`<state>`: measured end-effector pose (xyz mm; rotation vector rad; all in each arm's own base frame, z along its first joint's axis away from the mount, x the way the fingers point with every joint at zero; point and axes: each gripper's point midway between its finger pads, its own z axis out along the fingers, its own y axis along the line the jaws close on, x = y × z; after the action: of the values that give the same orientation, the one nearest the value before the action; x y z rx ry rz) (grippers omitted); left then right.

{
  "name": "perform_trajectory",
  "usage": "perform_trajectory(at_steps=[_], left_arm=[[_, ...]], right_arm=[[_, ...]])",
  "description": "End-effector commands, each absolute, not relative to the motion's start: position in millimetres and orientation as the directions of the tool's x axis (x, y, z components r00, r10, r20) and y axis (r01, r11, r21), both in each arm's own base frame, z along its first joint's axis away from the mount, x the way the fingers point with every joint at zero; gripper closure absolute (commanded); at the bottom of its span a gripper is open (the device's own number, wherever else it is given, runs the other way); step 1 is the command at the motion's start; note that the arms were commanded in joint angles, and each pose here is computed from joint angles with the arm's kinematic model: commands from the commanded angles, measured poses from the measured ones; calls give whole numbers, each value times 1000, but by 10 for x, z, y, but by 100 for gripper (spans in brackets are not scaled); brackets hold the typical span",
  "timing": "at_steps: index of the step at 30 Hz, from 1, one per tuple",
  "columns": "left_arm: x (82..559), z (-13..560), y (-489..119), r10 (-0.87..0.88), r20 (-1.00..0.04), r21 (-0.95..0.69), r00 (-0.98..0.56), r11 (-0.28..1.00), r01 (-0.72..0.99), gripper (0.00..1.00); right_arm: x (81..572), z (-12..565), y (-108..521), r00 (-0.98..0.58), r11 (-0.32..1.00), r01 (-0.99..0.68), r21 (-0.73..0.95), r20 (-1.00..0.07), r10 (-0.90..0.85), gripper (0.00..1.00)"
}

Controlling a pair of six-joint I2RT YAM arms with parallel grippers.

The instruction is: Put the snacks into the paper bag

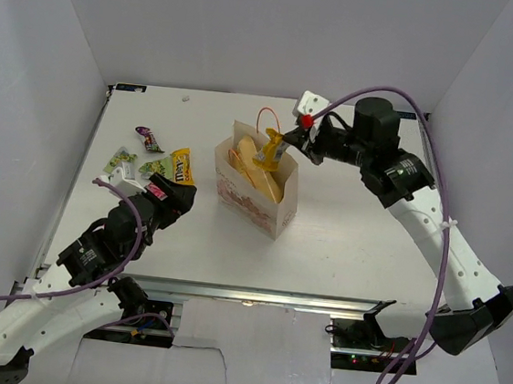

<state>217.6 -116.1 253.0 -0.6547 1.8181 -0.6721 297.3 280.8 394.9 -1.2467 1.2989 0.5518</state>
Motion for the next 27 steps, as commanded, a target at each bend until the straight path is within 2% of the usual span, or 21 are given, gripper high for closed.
perform_trajectory(at_steps=[1,6,15,24,27], left_arm=[[2178,2522,-1133,-706,-641,-703,-301,698,-137,9],[2168,2515,-1107,-712,-638,-707,-294,693,-142,9],[2202,2450,-1137,-712,-633,-700,-304,694,-168,9],[2245,2371,-1183,-721,-617,-699,-315,686,-203,9],[2257,2334,-1170,-731,-609,-700,-306,678,-226,9]], right_arm=[[3209,3873,2644,317,433,-735,-521,-829,-461,92],[3214,3746,2609,329,453,-672,-586,-784,-526,92],[3111,3754,2672,409,414,-583,-699,-693,-594,92],[2943,3286,2775,399,326,-644,-692,-667,-629,92],[2898,3220,2789,389,315,-668,-674,-678,-623,80]])
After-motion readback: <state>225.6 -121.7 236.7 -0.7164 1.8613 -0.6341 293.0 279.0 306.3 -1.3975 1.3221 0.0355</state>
